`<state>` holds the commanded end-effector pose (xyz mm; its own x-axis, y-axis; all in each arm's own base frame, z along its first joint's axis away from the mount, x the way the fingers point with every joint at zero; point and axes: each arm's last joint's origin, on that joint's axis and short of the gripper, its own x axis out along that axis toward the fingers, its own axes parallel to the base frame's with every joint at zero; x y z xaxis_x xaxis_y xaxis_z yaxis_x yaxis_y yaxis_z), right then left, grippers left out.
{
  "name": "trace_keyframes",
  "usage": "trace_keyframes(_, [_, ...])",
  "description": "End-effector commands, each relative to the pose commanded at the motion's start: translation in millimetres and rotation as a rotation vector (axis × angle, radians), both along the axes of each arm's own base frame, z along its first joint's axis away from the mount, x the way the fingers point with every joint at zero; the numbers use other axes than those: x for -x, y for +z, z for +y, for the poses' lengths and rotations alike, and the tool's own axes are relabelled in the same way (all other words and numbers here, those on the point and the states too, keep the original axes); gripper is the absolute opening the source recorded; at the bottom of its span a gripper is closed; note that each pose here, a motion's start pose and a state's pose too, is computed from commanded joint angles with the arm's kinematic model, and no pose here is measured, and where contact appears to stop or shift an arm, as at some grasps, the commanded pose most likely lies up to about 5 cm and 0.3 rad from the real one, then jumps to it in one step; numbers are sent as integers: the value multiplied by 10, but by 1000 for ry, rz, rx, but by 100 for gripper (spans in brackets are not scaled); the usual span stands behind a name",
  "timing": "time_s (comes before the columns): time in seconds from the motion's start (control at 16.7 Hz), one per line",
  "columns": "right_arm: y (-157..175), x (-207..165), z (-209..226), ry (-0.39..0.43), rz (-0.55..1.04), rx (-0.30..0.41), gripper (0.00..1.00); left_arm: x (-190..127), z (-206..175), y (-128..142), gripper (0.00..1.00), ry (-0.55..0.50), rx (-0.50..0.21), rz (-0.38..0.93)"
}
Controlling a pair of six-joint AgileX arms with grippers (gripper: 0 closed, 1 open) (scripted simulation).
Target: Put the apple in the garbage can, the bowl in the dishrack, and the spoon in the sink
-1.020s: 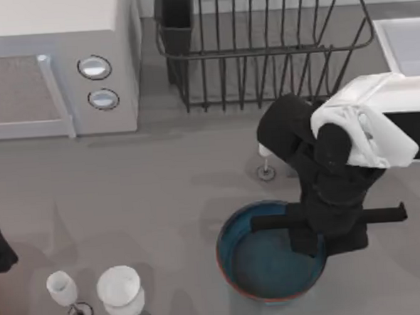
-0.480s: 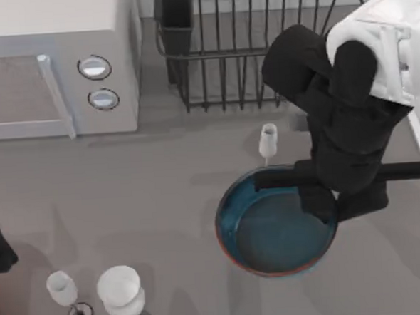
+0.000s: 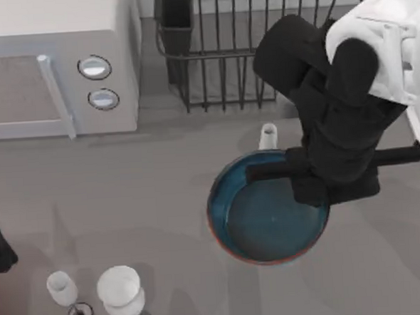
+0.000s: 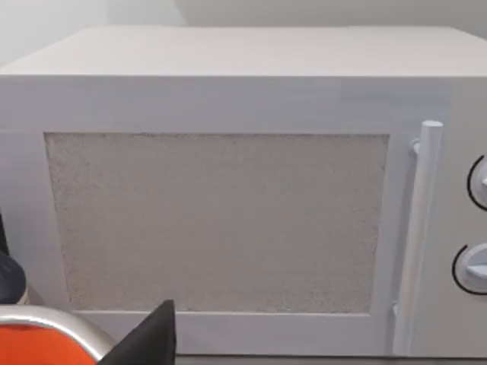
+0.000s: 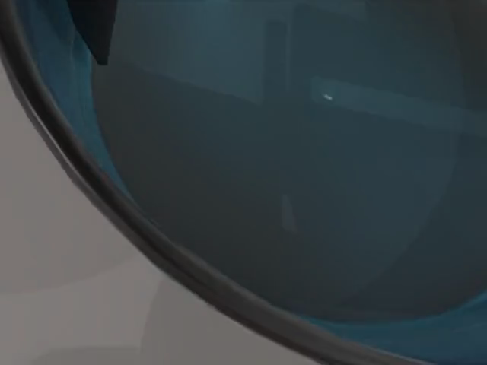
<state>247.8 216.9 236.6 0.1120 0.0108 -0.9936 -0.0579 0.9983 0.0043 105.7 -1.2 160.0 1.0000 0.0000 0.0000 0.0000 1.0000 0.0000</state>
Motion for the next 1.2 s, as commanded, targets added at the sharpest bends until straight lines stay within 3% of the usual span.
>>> trace_keyframes(0.3, [368,23,320,181,-465,-16,0,0,0,0,100,0,0,0])
trace_keyframes(0.48, [712,99,523,220,-826,-17,0,0,0,0,100,0,0,0])
trace_keyframes(0.66, [1137,262,618,158,-1149,-19,0,0,0,0,100,0,0,0])
trace_keyframes(0.84, [1538,476,576,40,-1356,-20,0,0,0,0,100,0,0,0])
trace_keyframes(1.02, [1790,632,489,-47,-1448,-29,0,0,0,0,100,0,0,0])
trace_keyframes(1.2, [1824,655,474,-59,-1458,-31,0,0,0,0,100,0,0,0])
